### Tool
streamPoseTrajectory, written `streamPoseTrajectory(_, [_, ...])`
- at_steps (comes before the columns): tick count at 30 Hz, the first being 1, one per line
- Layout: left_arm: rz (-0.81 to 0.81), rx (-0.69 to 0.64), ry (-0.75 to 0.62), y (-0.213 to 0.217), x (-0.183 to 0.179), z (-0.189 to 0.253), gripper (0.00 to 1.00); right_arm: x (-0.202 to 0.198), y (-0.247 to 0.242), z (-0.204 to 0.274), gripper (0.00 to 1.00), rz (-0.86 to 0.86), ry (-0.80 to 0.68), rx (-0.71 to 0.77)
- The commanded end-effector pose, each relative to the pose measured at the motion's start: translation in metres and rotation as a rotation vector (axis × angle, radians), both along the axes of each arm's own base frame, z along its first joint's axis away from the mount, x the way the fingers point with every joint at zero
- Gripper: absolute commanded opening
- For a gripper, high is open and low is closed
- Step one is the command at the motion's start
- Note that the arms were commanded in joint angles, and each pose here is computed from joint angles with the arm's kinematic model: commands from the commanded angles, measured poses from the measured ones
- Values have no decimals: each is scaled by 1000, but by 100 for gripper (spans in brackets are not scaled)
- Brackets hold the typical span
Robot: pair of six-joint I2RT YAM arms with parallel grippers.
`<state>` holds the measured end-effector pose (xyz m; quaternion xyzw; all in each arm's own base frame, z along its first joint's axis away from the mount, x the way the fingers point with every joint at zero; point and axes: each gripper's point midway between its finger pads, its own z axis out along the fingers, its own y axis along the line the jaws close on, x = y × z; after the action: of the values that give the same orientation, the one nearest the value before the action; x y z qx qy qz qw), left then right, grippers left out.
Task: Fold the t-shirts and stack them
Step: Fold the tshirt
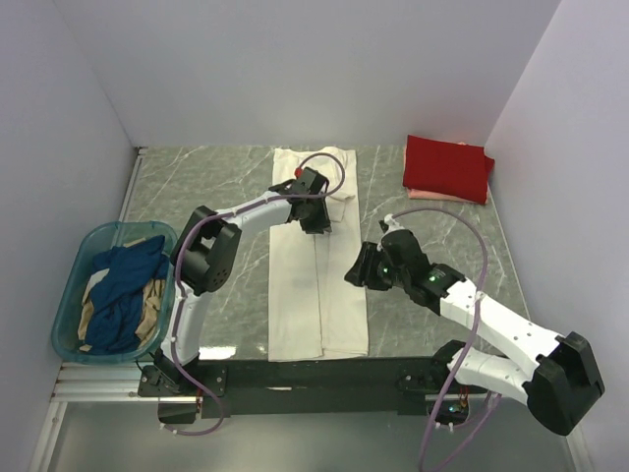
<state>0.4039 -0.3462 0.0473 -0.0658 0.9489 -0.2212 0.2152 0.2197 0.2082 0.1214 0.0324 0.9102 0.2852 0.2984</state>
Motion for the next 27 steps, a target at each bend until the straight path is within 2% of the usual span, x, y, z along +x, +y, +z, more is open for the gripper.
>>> streamPoseTrajectory(1, [-26,-47,-75,-13,16,22,33,3,-5,-9,51,-72,-20,14])
streamPoseTrajectory(4, [-33,-62,-114,-16,24,30,33,0,-12,-18,51,-98,-12,-4])
streamPoseTrajectory(10, [-41,-4,-184,-20,50,40,36,-5,-26,-14,51,-141,-39,-4])
streamPoseTrajectory(12, [-55,19,-169,-22,54,29,42,-8,-30,-13,51,-151,-39,-11])
streamPoseTrajectory(17, [-32,81,-258,-26,88,39,55,-13,-38,-4,52,-165,-59,-7])
streamPoseTrajectory(27, [-18,190,-415,-29,127,37,57,-19,-52,7,52,-181,-98,-31])
